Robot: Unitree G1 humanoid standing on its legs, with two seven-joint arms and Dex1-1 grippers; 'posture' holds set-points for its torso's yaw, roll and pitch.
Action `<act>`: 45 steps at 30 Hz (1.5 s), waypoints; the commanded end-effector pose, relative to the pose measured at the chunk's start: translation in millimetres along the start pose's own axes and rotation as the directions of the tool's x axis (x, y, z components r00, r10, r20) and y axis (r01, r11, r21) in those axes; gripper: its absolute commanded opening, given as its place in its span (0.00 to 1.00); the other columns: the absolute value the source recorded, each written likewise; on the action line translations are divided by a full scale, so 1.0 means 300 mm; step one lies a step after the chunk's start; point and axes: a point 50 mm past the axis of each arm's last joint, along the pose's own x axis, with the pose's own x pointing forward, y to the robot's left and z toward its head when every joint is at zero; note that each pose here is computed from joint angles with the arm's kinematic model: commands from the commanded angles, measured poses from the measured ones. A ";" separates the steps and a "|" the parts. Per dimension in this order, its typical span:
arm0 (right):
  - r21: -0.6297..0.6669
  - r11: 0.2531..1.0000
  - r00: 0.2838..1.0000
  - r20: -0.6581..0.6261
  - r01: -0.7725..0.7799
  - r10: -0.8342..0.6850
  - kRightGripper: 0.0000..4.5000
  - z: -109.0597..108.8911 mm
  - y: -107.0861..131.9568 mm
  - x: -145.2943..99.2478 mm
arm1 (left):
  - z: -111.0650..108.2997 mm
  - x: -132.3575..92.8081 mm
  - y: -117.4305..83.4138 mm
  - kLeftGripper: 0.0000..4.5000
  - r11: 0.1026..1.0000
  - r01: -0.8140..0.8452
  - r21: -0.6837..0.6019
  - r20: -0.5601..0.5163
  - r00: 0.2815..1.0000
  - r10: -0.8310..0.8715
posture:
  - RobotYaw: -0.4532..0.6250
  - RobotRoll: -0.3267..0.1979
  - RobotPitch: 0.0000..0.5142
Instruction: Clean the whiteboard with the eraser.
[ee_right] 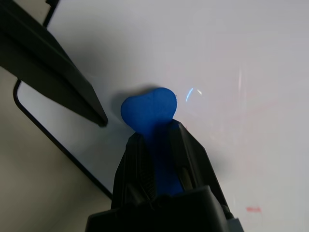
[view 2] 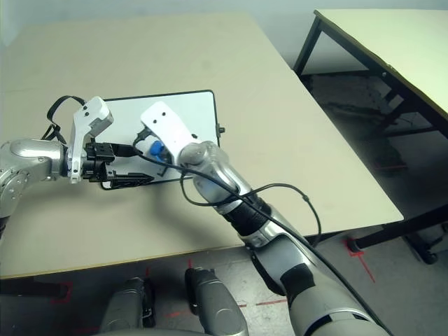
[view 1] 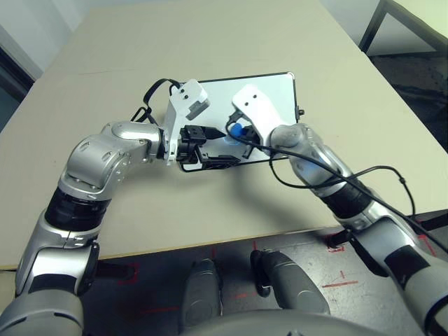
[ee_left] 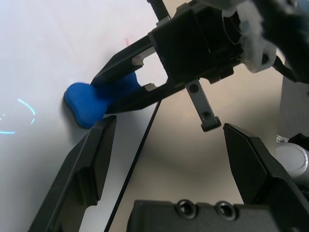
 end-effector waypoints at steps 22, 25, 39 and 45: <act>0.106 0.976 0.930 -0.339 0.189 -0.143 0.13 -0.375 -0.119 -0.195 | -0.017 -0.065 0.020 1.00 0.997 -0.072 -0.005 -0.041 0.997 0.072 | 0.38 0.62 0.30; 0.102 0.976 0.927 -0.346 0.193 -0.147 0.13 -0.379 -0.120 -0.199 | -0.013 -0.061 0.021 1.00 0.998 -0.070 -0.002 -0.038 0.997 0.070 | 0.38 0.62 0.30; 0.048 0.995 0.980 -0.184 0.084 -0.074 0.13 -0.187 -0.064 -0.081 | -0.010 -0.047 0.018 1.00 0.998 -0.064 -0.002 -0.026 0.998 0.064 | 0.38 0.62 0.30; 0.013 0.999 0.990 -0.134 0.038 -0.036 0.13 -0.136 -0.034 -0.047 | -0.016 -0.050 0.014 1.00 0.998 -0.069 -0.009 -0.023 0.997 0.069 | 0.39 0.62 0.30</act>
